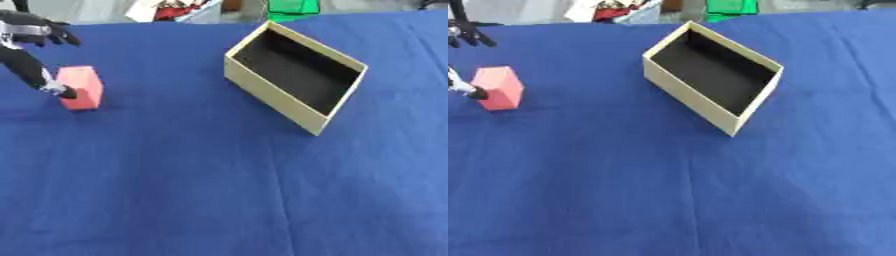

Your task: Pick up objects on the table and place them in the box.

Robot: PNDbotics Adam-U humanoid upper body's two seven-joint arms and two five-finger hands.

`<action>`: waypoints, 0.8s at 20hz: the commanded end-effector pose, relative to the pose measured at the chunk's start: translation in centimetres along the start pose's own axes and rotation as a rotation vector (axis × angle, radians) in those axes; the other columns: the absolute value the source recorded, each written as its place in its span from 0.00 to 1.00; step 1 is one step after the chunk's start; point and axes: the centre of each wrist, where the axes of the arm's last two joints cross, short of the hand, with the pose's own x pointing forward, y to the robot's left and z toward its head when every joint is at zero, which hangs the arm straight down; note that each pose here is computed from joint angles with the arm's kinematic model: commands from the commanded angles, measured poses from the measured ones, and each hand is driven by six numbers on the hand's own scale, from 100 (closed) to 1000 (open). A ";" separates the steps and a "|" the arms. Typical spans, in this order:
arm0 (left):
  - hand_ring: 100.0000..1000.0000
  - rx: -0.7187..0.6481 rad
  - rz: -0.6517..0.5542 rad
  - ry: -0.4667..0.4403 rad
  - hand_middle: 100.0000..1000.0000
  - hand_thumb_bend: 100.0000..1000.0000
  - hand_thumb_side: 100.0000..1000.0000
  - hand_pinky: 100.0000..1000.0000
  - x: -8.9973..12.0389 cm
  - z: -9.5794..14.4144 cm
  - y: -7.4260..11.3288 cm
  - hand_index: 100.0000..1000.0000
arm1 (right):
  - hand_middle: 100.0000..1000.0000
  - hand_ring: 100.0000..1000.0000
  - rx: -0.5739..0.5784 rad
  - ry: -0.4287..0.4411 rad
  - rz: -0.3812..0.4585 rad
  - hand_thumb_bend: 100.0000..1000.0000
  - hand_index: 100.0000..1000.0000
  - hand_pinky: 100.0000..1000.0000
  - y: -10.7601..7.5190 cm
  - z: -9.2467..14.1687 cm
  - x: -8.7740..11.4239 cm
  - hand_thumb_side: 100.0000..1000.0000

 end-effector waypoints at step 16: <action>0.95 0.057 0.018 0.140 0.94 0.62 0.30 0.90 -1.9 -0.7 0.1 0.97 | 0.81 0.79 -0.019 -0.043 0.004 0.00 0.84 0.83 -0.8 -0.9 0.7 0.99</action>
